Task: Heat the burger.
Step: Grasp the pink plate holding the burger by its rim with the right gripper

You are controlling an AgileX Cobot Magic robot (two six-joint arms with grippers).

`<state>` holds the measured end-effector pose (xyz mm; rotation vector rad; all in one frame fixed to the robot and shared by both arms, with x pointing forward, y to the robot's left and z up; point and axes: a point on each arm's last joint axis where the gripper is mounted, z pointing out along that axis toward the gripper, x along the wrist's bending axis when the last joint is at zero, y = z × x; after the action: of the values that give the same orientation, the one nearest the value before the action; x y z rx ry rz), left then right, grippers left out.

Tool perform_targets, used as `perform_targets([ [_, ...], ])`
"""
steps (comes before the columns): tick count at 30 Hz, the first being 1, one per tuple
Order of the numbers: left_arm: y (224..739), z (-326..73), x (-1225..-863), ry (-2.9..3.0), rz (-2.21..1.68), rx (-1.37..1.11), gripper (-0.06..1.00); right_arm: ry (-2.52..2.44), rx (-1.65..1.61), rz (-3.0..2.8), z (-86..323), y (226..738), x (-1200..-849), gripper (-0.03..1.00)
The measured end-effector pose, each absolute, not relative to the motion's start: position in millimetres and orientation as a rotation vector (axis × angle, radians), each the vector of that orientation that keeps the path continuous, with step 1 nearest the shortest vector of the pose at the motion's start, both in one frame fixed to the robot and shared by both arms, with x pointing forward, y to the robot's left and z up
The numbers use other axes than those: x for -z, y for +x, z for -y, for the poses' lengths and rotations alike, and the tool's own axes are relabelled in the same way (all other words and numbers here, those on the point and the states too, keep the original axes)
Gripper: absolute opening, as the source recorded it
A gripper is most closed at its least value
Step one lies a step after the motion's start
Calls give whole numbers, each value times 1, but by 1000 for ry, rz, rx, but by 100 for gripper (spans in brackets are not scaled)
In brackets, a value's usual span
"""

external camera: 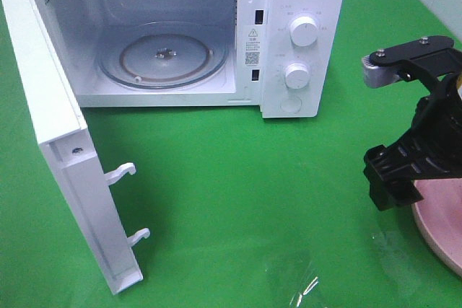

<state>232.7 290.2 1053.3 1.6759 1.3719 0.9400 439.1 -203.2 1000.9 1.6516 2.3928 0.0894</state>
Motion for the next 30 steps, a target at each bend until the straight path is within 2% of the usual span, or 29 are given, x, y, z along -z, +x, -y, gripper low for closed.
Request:
perform_targets([
  [18, 233, -290, -1053, 1676, -1372, -940, 97, 1846, 19, -2279, 242, 456, -992, 93],
  [30, 233, -290, -1053, 1676, -1372, -940, 97, 1875, 47, -2350, 237, 457, -934, 91],
])
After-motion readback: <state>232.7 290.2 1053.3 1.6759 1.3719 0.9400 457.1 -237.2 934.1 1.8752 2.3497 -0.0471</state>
